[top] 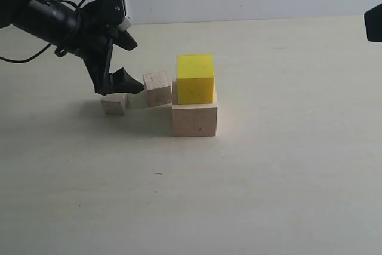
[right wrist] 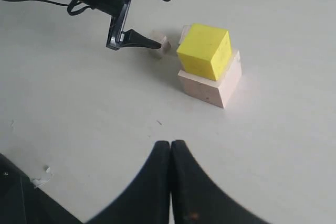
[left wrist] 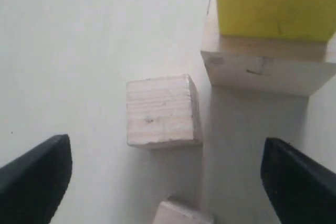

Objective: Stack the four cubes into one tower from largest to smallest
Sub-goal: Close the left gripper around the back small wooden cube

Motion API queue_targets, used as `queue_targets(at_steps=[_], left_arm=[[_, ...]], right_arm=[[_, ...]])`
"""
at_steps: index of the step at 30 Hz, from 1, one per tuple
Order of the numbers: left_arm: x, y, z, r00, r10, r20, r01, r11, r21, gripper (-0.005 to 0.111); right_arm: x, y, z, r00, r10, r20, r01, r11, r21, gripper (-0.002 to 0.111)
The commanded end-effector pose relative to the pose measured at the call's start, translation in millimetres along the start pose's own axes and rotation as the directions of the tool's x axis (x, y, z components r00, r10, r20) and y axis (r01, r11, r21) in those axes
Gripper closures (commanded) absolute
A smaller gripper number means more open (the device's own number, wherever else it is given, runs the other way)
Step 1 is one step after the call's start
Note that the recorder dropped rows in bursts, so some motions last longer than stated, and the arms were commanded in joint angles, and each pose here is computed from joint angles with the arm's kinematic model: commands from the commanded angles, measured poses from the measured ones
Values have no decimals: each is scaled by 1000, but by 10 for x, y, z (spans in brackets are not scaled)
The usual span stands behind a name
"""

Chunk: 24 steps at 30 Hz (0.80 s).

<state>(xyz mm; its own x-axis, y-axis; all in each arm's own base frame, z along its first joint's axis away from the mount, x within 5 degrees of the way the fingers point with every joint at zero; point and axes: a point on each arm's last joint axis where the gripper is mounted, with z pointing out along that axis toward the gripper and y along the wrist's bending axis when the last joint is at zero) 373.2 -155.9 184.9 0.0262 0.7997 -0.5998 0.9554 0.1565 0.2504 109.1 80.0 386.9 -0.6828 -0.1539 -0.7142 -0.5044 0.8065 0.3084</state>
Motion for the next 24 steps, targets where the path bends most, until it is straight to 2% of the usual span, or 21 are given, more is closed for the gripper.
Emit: queue_targets(at_steps=[1,10,21,24], left_arm=[[43,5,124,999,-3,44,3,1000,-2,14],[109,25,291,996,21,85,-19,1000,-24,14],[263,37,495,996,-60,59,63,997,-42,14],[292,52,583,995,-71,66,72,997,-22,14]], right_arm=[[0,-1,4,1000,3,11,-3,1000,-3,108],[0,-1,4,1000,23,11,-23,1000,-3,108],[0,-1,4,999,35,11,-35,999,-3,108],[0,-1,4,999,35,11,-35,999,-3,108]])
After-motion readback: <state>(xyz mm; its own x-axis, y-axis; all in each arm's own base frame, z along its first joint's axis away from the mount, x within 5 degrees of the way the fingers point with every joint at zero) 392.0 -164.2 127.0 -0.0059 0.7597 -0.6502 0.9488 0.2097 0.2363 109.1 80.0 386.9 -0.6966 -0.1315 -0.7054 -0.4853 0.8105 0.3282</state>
